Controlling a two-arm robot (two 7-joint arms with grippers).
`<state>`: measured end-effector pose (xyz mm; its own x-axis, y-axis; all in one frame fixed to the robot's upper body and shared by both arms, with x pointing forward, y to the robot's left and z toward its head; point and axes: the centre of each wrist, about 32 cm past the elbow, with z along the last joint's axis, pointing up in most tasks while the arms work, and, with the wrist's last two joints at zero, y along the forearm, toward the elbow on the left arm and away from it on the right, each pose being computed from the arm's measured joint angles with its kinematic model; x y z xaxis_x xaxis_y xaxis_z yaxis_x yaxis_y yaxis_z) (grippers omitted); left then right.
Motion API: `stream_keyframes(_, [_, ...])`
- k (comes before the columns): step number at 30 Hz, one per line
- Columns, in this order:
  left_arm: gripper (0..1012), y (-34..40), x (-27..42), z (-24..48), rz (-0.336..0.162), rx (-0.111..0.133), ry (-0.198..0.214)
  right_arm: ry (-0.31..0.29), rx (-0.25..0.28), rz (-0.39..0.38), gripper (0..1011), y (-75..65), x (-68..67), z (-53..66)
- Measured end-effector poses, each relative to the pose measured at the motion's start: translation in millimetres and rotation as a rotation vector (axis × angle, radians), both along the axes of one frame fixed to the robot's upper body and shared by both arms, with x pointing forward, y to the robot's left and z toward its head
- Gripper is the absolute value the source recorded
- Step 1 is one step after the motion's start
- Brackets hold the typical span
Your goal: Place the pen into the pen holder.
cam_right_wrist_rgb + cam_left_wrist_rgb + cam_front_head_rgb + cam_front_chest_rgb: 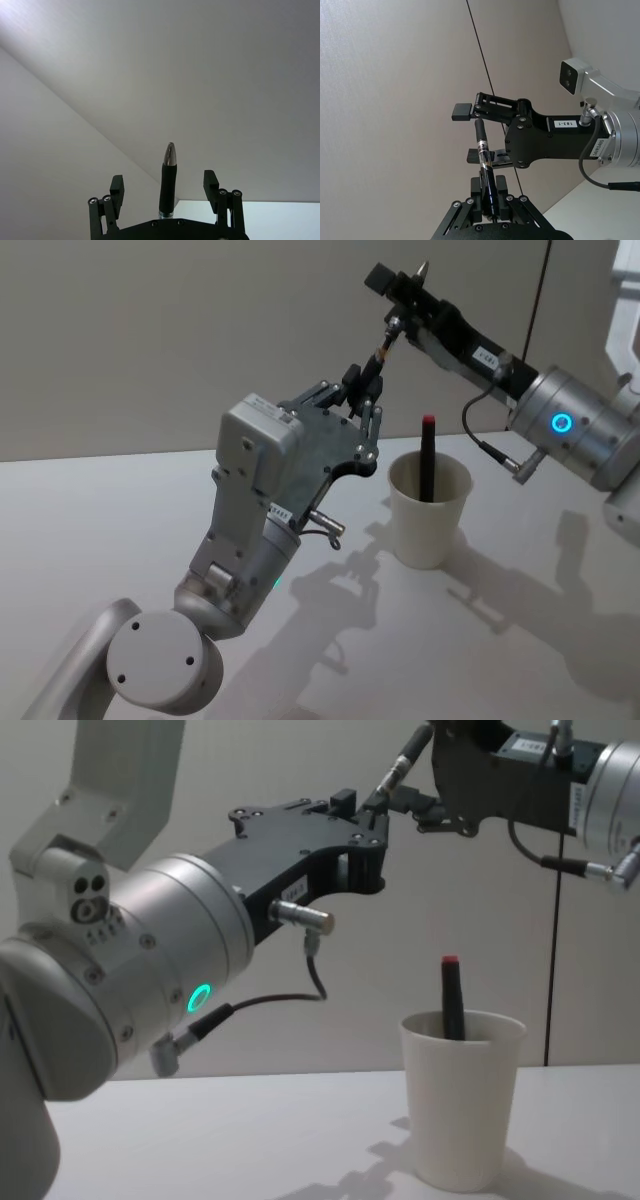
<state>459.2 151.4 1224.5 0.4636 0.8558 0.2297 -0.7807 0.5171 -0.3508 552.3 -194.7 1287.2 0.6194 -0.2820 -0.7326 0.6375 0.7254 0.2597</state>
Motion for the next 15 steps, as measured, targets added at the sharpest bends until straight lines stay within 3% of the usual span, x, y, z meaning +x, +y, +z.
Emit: stream_keyframes(15, [177,0.0,0.0,0.0,0.000,0.000,0.000,0.005,-0.001,0.000,1002,0.2,1.9,-1.4])
